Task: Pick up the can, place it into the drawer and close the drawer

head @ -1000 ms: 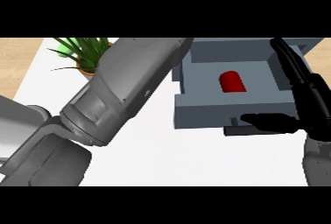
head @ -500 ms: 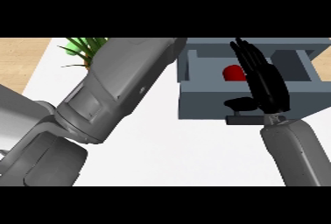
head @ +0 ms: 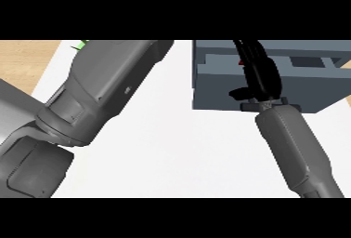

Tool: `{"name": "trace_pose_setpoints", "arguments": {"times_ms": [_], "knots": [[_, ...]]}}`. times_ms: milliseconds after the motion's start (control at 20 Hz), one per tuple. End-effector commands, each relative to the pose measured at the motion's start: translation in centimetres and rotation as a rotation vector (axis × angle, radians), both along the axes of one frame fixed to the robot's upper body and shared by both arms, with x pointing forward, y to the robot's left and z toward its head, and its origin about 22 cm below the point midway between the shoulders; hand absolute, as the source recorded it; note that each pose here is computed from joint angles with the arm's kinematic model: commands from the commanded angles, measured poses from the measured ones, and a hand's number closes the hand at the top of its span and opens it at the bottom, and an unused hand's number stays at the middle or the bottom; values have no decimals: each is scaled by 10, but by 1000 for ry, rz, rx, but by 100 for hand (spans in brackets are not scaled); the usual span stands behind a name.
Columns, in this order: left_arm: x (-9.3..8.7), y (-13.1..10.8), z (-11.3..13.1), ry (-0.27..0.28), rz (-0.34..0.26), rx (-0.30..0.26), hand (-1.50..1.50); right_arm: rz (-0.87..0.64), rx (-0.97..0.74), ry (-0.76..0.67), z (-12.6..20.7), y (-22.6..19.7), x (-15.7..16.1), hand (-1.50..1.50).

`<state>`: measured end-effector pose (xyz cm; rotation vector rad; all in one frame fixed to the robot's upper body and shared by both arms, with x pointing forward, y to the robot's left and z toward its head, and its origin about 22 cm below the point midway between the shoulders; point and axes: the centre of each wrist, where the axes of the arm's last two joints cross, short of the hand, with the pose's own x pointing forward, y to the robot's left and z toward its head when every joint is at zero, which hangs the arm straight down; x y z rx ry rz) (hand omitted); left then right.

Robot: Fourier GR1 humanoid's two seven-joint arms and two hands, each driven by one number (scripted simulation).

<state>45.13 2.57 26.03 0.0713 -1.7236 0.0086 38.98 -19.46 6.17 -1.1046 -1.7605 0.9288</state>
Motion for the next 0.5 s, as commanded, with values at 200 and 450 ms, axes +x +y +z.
{"name": "trace_pose_setpoints", "arguments": {"times_ms": [200,450], "knots": [[6,34,-1,30,23,-2,-150,-85,-20,-101,-4,6,35,-150],[2,44,4,25,4,19,-150,-106,-40,-132,18,20,54,-150]]}}
